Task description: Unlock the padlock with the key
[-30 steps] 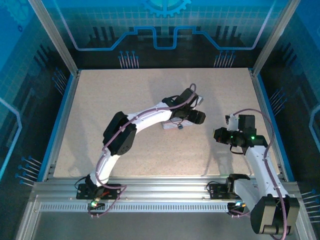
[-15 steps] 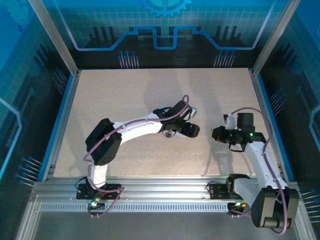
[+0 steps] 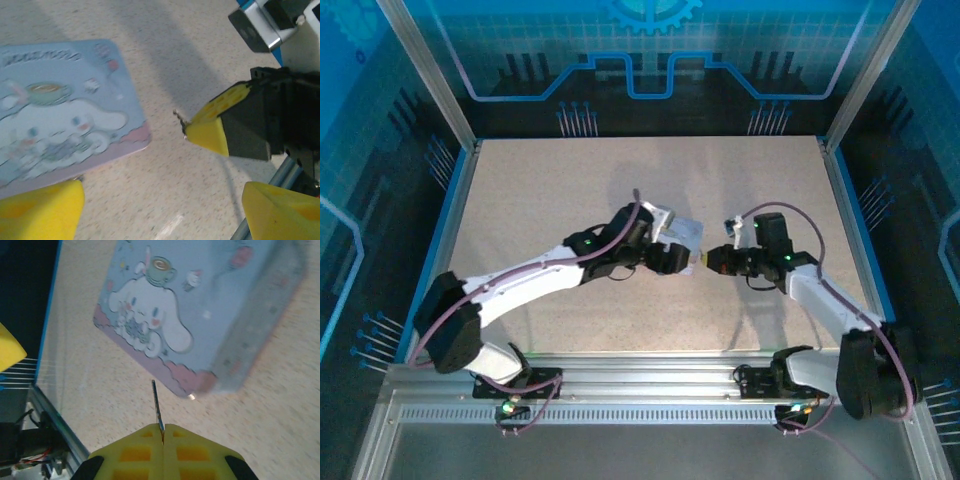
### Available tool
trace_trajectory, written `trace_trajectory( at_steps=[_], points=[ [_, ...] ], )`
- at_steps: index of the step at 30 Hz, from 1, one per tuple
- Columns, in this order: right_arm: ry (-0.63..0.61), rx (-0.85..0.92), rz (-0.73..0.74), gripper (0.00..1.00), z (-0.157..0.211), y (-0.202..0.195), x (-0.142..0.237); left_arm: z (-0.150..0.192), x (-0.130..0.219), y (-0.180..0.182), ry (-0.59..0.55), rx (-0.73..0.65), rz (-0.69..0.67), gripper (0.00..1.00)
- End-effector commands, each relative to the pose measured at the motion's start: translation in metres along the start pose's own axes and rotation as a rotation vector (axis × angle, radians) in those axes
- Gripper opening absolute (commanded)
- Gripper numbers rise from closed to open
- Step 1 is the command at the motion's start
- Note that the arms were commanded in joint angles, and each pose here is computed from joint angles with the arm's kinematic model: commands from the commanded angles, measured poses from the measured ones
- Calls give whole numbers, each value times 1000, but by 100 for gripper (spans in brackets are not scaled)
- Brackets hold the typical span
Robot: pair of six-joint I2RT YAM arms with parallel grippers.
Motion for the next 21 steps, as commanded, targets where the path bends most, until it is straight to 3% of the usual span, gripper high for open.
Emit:
trace_trajectory(
  at_steps=[1, 10, 21],
  points=[
    [-100, 59, -125, 0, -40, 23, -15, 4, 11, 27, -48, 83, -10, 85],
    [-79, 81, -145, 0, -56, 19, -59, 38, -1, 63, -32, 139, 4, 86],
    [30, 34, -68, 0, -29, -10, -81, 48, -38, 75, -46, 96, -42, 80]
  ],
)
Point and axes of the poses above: each hand's point on the last joint's axis, 136 mm out from that joint toward the fingers, its own x axis back along the fingers, its own y axis along the line the jaws close on, z = x × y, the point moved 3 cm from there along x, back along the fingers, and after that the axes turned 12 degrees about x, right-handed, at the moved point
